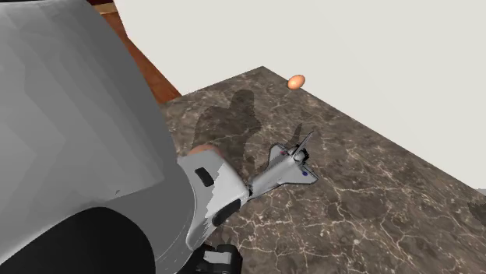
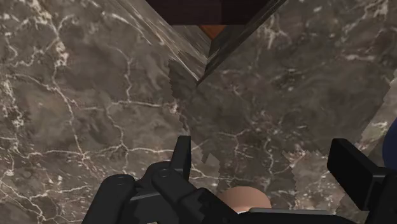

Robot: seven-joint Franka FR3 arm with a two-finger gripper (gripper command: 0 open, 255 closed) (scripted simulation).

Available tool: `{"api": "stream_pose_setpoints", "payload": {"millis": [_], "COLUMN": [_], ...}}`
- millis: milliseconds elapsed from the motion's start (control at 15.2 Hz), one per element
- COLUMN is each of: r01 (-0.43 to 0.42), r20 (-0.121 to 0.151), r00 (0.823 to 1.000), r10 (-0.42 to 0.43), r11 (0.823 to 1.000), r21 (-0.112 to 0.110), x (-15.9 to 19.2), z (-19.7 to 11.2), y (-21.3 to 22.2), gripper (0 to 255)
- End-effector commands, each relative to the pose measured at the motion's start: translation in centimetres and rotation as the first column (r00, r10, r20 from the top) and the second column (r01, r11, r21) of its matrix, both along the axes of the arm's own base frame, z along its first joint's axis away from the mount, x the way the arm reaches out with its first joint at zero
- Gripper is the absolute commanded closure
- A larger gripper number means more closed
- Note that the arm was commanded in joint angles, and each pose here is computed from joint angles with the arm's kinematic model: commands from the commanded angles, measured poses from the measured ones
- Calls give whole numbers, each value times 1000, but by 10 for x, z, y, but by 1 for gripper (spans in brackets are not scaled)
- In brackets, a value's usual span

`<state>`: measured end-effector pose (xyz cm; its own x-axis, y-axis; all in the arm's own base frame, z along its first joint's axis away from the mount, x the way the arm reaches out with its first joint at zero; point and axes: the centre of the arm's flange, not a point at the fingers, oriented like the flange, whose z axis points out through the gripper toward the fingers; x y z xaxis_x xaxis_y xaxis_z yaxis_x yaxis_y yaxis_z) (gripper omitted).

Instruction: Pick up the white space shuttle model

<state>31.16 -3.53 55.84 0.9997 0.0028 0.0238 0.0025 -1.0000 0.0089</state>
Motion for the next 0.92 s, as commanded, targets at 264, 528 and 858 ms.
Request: {"api": "stream_pose_setpoints", "payload": {"millis": [264, 528, 858], "r01": [146, 288, 457], "r20": [-6, -16, -33], "r00": [989, 958, 889], "r10": [-146, -288, -456], "r11": [989, 956, 886], "r21": [25, 48, 75], "x": [53, 103, 161], "z": [-3, -6, -12], "y": [-12, -32, -66], "gripper": [0, 0, 0]}}
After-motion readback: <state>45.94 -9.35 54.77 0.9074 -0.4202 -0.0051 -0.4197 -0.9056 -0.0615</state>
